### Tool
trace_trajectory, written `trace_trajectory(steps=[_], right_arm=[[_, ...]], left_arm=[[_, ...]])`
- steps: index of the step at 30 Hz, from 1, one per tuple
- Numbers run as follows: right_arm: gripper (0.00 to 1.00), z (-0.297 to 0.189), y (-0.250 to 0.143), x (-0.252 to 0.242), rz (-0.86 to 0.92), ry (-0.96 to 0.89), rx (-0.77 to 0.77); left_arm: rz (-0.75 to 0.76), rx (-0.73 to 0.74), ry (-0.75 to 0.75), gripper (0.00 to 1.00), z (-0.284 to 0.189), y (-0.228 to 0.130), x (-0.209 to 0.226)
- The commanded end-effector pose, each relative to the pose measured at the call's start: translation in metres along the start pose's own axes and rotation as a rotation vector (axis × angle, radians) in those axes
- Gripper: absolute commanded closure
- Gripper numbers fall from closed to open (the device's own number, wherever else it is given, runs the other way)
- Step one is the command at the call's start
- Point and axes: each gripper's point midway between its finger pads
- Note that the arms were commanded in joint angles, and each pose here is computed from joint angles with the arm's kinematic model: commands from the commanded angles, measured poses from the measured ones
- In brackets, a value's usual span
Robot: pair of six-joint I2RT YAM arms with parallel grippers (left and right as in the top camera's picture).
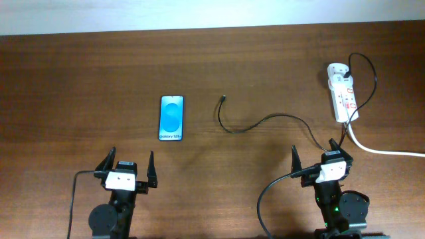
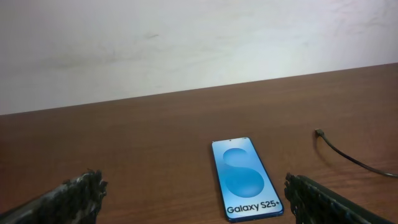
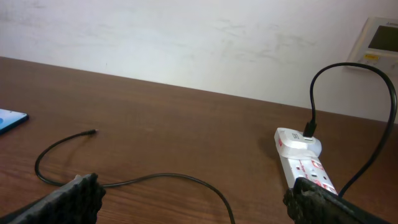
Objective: Plug charger to phone and switch on socket
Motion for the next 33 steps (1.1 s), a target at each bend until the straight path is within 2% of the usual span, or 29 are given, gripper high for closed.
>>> trace_trajectory(steps=[1,5,13,16,20,22,28,33], right_arm=[[0.02,0.0,-0.002,0.001,-0.004,0.001,0.002],[0.02,0.0,-0.002,0.001,-0.004,0.001,0.002],[0.01,0.0,-0.002,0.001,-0.004,0.001,0.002],[0.02,0.0,-0.002,0.001,-0.004,0.001,0.002],[0.02,0.0,-0.002,0.001,-0.004,0.001,0.002],[0.02,0.0,-0.002,0.001,-0.004,0.001,0.002],[0.02,0.0,-0.002,0.001,-0.004,0.001,0.003],[0.02,0.0,-0.002,0.001,-0.004,0.001,0.002]], left_arm=[[0.015,0.004,0.005,0.01,0.0,-0.002,0.001],[0.017,-0.017,-0.046,0.01,0.0,0.004,-0.008],[-0.026,-0.027,-0.047,0.01,0.0,0.016,-0.009],[-0.062,-0.044,-0.051,0.01,0.001,0.031,-0.011],[-0.04,-0.119,-0.057,0.01,0.004,0.063,-0.013],[-0.04,-0.119,-0.061,0.01,0.006,0.068,-0.014],[-0.043,-0.091,-0.057,0.01,0.018,0.094,-0.016],[-0.037,0.069,-0.14,0.01,0.057,0.124,-0.033]])
Point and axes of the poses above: each gripper's point midway between its finger pads, its own z axis out along the fingers, its own x axis along the line the jaws close on, y = z × x, and after that the axes turned 13 degrees about -z, right-handed
